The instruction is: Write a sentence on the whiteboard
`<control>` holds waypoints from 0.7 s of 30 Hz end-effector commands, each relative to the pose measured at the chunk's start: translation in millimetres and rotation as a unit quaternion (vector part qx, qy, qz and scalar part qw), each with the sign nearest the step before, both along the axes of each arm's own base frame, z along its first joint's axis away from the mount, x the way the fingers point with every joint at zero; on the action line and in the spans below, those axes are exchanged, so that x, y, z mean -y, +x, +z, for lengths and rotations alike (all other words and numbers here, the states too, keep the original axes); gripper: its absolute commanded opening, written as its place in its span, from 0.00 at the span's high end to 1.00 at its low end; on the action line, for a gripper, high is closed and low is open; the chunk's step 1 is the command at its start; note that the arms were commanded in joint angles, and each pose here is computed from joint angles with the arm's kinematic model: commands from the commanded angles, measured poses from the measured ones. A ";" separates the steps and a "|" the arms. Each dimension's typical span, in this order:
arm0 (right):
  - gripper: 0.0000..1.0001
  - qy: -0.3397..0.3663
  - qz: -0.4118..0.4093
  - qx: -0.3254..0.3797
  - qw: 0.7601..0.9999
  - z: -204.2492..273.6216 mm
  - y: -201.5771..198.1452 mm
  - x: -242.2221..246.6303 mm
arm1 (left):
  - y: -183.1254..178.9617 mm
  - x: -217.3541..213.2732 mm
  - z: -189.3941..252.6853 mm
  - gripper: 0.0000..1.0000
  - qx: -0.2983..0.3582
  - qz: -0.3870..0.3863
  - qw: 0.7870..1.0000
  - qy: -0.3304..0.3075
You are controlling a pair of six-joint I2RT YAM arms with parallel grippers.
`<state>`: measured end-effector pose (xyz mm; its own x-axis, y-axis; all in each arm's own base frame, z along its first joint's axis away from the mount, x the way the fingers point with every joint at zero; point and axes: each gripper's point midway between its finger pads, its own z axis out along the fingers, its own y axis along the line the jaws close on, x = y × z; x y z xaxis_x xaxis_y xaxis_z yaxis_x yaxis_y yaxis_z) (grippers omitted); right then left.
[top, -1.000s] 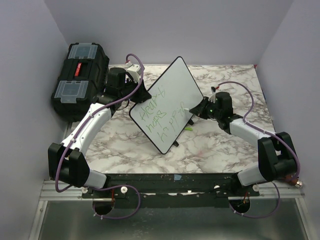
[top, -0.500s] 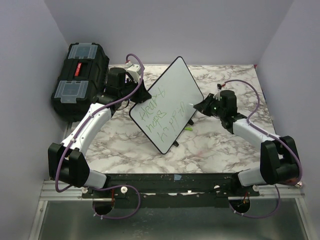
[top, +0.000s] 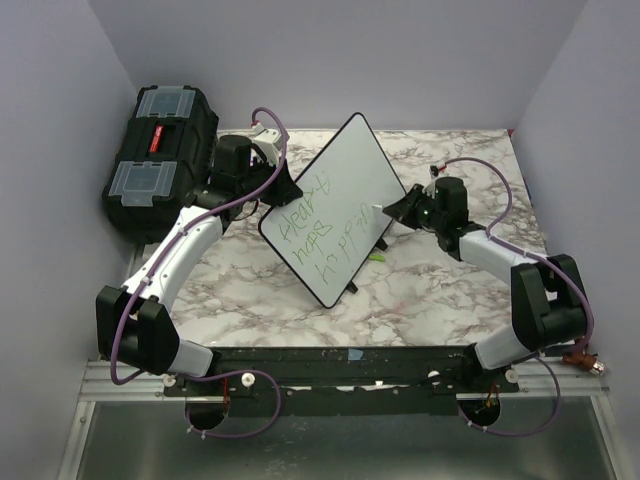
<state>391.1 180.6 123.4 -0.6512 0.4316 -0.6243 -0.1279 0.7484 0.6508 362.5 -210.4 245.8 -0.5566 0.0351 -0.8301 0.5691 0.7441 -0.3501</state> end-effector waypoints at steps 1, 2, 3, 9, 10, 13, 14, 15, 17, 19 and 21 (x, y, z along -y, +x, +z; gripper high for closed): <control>0.99 0.004 -0.001 0.008 1.000 2.0 10.3 -1.4 | -2.0 -6.9 -15.1 1.00 0.018 -0.019 0.998 0.049; 0.99 0.001 -0.004 0.006 1.000 -0.1 11.2 0.0 | -2.1 -6.3 -14.0 1.00 0.020 -0.020 0.998 0.048; 0.99 -0.003 -0.007 0.005 1.000 -2.0 12.0 1.2 | -1.9 -6.2 -14.7 1.00 0.019 -0.020 0.998 0.049; 0.99 -0.026 -0.030 0.003 0.999 -5.9 23.3 9.6 | -1.3 -5.8 -15.5 1.00 0.017 -0.021 0.998 0.049; 0.99 -0.029 -0.032 0.003 0.999 -5.1 25.0 10.2 | -1.3 -5.9 -14.9 1.00 0.018 -0.021 0.998 0.049; 0.99 -0.030 -0.031 0.009 0.999 -0.6 29.2 9.6 | -1.2 -6.1 -15.1 1.00 0.018 -0.020 0.998 0.050; 0.99 -0.030 -0.030 0.012 0.999 1.5 30.3 9.3 | -0.6 -5.9 -15.8 1.00 0.017 -0.021 0.998 0.050; 0.99 -0.029 -0.028 0.014 0.999 3.6 30.6 8.3 | -0.5 -5.6 -16.1 1.00 0.016 -0.021 0.998 0.050; 0.99 -0.027 -0.020 0.018 0.999 7.0 29.8 6.0 | 0.1 -5.5 -16.3 1.00 0.016 -0.021 0.998 0.051; 0.99 -0.023 -0.011 0.021 0.999 8.6 28.1 3.9 | 0.3 -5.6 -15.4 1.00 0.017 -0.021 0.998 0.051; 0.99 -0.020 -0.005 0.021 1.000 8.4 25.6 2.1 | 0.4 -5.6 -15.3 1.00 0.017 -0.021 0.998 0.051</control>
<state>417.6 173.7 132.5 -0.6027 0.4358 -0.6684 -0.1218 0.7776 0.6168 362.5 -210.4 245.7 -0.5572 0.0353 -0.8297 0.5688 0.7441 -0.3503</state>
